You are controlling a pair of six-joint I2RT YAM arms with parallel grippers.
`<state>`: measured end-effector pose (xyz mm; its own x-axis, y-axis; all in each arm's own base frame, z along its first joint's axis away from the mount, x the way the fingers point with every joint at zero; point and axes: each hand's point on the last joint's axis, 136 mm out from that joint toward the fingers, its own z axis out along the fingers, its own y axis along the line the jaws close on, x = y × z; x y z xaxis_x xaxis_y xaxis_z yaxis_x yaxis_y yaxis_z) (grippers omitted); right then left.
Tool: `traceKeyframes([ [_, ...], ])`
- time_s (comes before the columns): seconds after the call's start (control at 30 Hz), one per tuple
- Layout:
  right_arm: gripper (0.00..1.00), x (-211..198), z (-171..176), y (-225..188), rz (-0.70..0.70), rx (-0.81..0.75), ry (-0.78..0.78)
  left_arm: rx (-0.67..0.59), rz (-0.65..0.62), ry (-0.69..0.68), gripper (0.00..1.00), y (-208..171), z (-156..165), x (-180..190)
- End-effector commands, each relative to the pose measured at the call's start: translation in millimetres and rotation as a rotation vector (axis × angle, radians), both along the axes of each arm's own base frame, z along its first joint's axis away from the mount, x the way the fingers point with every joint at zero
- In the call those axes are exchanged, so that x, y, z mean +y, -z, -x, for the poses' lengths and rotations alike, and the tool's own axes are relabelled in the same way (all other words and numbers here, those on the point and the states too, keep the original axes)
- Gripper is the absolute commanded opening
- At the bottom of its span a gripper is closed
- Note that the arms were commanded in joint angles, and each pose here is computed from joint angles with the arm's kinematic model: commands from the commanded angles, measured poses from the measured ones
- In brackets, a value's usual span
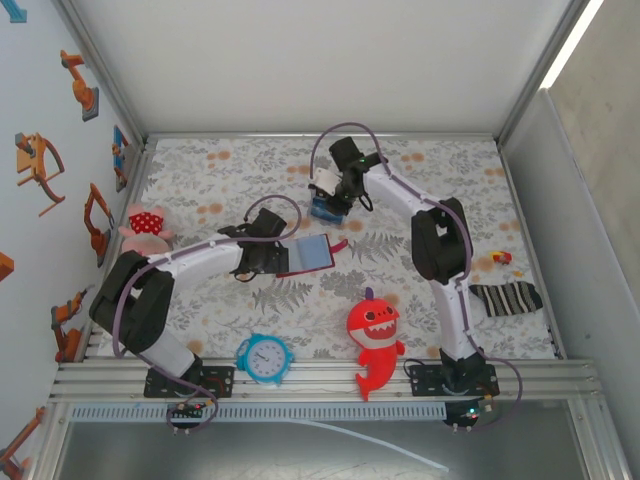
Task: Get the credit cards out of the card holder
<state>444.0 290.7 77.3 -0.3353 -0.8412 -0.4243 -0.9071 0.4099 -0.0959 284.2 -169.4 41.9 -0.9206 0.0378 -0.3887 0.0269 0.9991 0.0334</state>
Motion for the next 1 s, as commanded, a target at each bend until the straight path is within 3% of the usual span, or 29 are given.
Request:
traceKeyframes([
  [0.0,0.22,-5.4,-0.3,-25.9,-0.038,-0.032,0.073,-0.005,0.006,0.01,0.97,0.2,-9.4,-5.9],
  [0.37,0.29,-32.0,17.5,-70.3,-0.126,-0.107,0.304,0.016,-0.039,0.009,0.97,15.1,-16.0,0.8],
  [0.67,0.35,-81.8,59.1,-94.6,-0.185,-0.177,0.549,0.022,-0.102,0.012,0.97,23.6,-25.1,15.9],
  [0.8,0.44,-109.8,78.1,-108.5,-0.202,-0.239,0.656,0.007,-0.097,0.028,0.97,15.9,-31.3,12.1],
  [0.83,0.64,-118.8,82.6,-111.0,-0.199,-0.26,0.688,-0.005,-0.087,0.032,0.97,11.5,-32.8,10.1],
  [0.87,0.99,-128.2,87.6,-116.7,-0.203,-0.286,0.721,-0.014,-0.081,0.036,0.97,7.9,-33.4,9.3],
  [0.97,0.99,-157.1,102.0,-124.9,-0.199,-0.36,0.821,-0.061,-0.081,0.037,0.97,-9.5,-36.1,12.4],
])
